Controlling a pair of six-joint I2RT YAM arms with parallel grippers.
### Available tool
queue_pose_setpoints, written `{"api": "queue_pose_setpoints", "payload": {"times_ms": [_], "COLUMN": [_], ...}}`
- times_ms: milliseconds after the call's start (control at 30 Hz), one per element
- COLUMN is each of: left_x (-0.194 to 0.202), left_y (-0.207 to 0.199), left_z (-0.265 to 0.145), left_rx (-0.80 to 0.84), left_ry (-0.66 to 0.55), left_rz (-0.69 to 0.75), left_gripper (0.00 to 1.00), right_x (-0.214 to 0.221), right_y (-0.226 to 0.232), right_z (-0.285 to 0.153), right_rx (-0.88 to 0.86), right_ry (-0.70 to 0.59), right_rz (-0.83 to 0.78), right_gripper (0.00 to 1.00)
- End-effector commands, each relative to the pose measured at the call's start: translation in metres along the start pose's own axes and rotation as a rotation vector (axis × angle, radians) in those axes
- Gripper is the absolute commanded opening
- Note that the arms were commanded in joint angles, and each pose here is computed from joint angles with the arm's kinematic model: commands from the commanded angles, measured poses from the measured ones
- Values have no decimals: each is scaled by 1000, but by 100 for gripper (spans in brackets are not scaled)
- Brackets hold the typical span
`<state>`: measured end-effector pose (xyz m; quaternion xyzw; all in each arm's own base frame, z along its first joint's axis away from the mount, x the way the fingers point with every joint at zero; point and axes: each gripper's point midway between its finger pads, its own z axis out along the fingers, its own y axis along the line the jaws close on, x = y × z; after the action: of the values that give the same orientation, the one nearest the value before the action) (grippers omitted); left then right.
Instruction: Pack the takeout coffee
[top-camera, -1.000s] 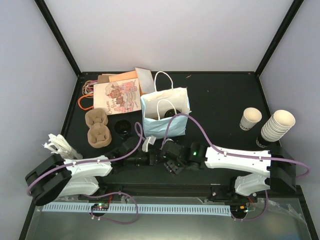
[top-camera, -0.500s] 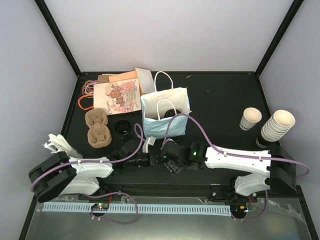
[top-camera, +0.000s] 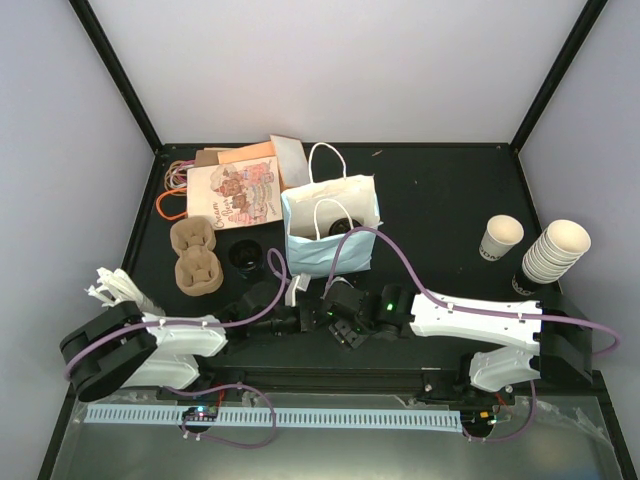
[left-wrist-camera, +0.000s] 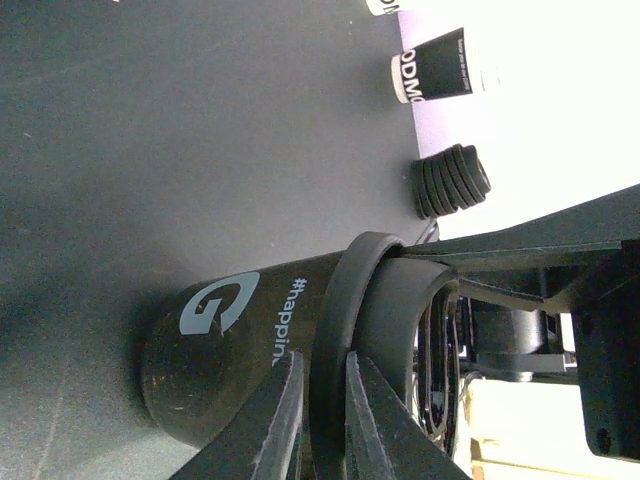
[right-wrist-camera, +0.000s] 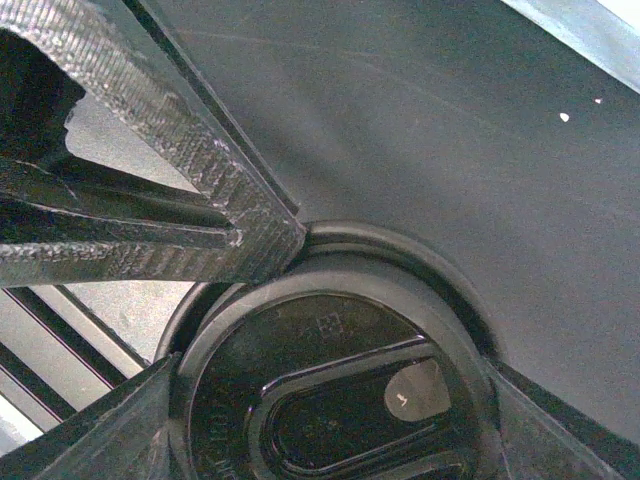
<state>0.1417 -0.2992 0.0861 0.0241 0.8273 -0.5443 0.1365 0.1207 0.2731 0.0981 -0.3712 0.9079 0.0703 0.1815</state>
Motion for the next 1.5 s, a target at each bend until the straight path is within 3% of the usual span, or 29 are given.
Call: {"api": "queue_pose_setpoints", "payload": {"times_ms": [0, 233, 600, 1167, 1467], "left_x": [48, 20, 0, -16, -31], "left_y": [71, 45, -3, -17, -35], "left_z": [-13, -16, 0, 11, 3], "left_rx": [-298, -283, -136, -79, -11], "left_ry": [151, 85, 84, 87, 18], "left_rz": [-84, -21, 49, 91, 111], "left_gripper": [14, 21, 33, 43, 46], "right_x": [55, 53, 54, 52, 52], "right_y": [19, 27, 20, 24, 22], "right_z": [38, 35, 25, 27, 25], "right_rx": [-88, -123, -98, -110, -101], "right_ry": [210, 193, 172, 168, 163], "right_rz": [-55, -72, -47, -61, -56], "right_gripper": [75, 75, 75, 75, 75]}}
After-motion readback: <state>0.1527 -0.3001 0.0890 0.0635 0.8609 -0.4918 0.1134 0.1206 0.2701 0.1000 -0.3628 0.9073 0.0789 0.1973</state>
